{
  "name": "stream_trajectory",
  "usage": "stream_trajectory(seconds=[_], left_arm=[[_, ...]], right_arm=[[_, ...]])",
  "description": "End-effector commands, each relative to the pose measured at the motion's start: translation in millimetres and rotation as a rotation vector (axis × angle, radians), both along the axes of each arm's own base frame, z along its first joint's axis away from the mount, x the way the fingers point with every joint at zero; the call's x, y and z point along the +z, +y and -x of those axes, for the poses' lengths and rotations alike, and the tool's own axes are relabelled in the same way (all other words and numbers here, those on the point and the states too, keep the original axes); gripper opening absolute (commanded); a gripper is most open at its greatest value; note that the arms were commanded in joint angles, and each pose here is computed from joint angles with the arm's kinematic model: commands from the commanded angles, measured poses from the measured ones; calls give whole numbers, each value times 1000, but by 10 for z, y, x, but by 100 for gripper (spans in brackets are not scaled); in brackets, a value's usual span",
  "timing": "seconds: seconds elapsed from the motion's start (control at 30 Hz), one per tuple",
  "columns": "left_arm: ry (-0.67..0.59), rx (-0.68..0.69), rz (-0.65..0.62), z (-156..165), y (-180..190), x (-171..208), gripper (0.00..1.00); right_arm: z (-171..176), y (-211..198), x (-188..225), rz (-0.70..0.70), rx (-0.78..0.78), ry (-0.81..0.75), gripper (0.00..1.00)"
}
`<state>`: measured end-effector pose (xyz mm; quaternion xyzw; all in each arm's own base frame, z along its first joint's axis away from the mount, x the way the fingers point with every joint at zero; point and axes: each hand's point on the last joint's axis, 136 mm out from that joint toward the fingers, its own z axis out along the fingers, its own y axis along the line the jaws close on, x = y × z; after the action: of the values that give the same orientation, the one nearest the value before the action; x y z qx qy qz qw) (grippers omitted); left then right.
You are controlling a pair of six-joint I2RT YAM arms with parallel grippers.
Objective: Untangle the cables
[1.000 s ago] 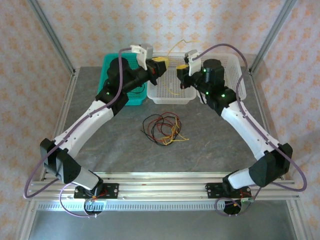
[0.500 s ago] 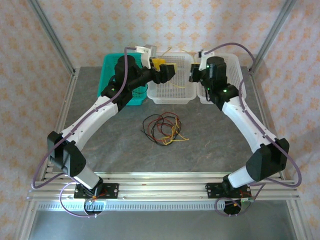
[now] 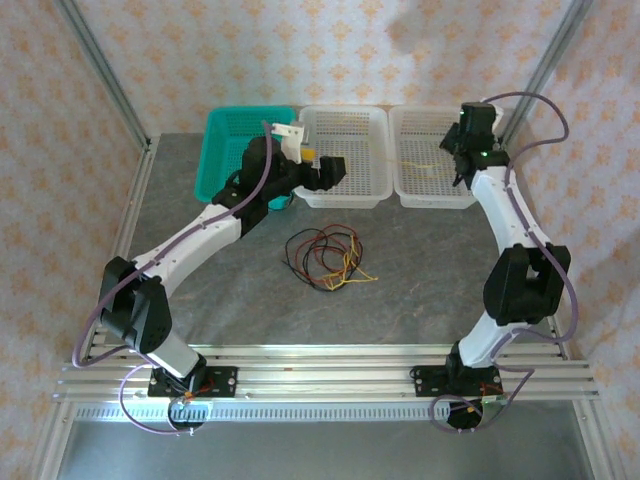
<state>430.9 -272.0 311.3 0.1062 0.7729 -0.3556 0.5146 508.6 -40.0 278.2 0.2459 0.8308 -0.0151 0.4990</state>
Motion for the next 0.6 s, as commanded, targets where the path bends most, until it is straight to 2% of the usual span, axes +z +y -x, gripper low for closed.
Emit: stream_trajectory(seconds=[0.0, 0.17, 0.33, 0.5, 0.57], left_arm=[[-77, -6, 34, 110, 40, 230, 99], [-51, -3, 27, 164, 50, 92, 99], [-29, 0, 11, 209, 40, -46, 99], [5, 1, 0, 255, 41, -226, 99], [17, 2, 0, 274, 45, -281, 99]], right_arm=[[10, -421, 259, 61, -200, -46, 0], [18, -752, 279, 201, -350, 7, 0], [-24, -869, 128, 309, -391, 92, 0], [-244, -732, -277, 365, -297, 257, 0], [-380, -559, -522, 344, -191, 328, 0]])
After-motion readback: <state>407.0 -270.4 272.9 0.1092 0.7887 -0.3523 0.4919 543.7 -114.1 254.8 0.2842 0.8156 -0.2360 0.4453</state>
